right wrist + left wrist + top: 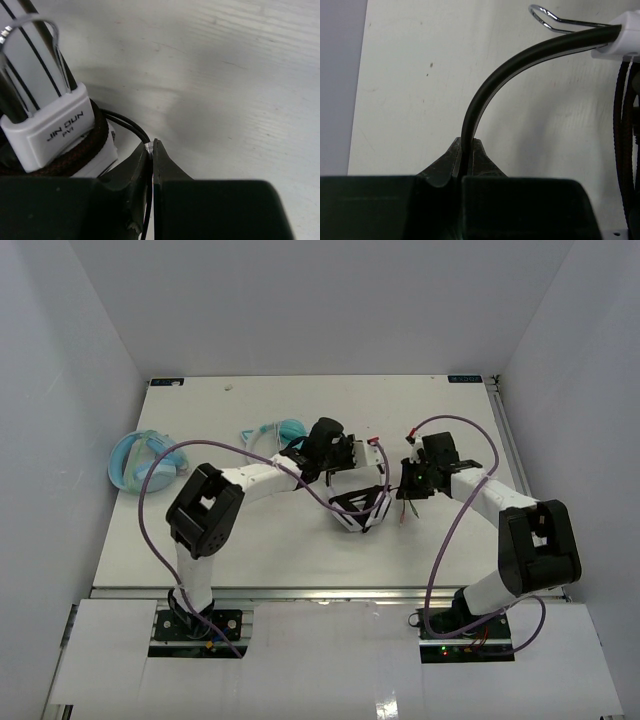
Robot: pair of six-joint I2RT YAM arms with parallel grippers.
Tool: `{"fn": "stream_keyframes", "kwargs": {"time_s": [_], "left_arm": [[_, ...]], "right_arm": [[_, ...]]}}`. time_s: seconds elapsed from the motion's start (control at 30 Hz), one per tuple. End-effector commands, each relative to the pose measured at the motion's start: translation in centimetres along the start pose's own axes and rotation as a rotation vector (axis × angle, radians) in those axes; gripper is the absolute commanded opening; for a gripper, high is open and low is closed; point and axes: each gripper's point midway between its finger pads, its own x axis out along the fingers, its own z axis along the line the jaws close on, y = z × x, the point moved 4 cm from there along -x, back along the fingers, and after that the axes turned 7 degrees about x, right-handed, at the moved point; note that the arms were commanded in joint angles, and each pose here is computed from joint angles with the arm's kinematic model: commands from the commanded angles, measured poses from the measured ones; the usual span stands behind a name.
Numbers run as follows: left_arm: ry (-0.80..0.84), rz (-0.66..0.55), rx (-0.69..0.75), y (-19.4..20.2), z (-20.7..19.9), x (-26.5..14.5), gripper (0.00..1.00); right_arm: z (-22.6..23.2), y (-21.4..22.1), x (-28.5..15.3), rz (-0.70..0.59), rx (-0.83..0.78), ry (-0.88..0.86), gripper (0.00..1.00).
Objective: Wrap the headphones
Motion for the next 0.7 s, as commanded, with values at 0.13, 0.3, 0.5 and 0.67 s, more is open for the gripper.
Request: {"fn": "stream_keyframes", "kwargs": {"time_s": [0.13,0.3,0.5,0.67], "left_arm": [[0.132,-0.047,0.110,-2.6,-2.4,5.2,0.00],[0.155,-0.068,0.113,-2.7,-4.2,6.5,0.00],[0.114,-0.027,0.091,-1.8,-4.2,7.6,0.10],[0.112,-0.030,0.075,-1.4,-4.8,8.1,0.28]], "right_arm": [[-4.3,-3.6,-2.1,-0.241,0.154,0.092,0.11],[-5.2,-3.9,-1.2,-0.219,0.175,0.079,0.18],[-6.0,-4.1,-0.6,-0.211,0.202,0.099,0.24],[-6.8,-4.2,0.0,-0.198,0.235,0.086,0.27]]}}
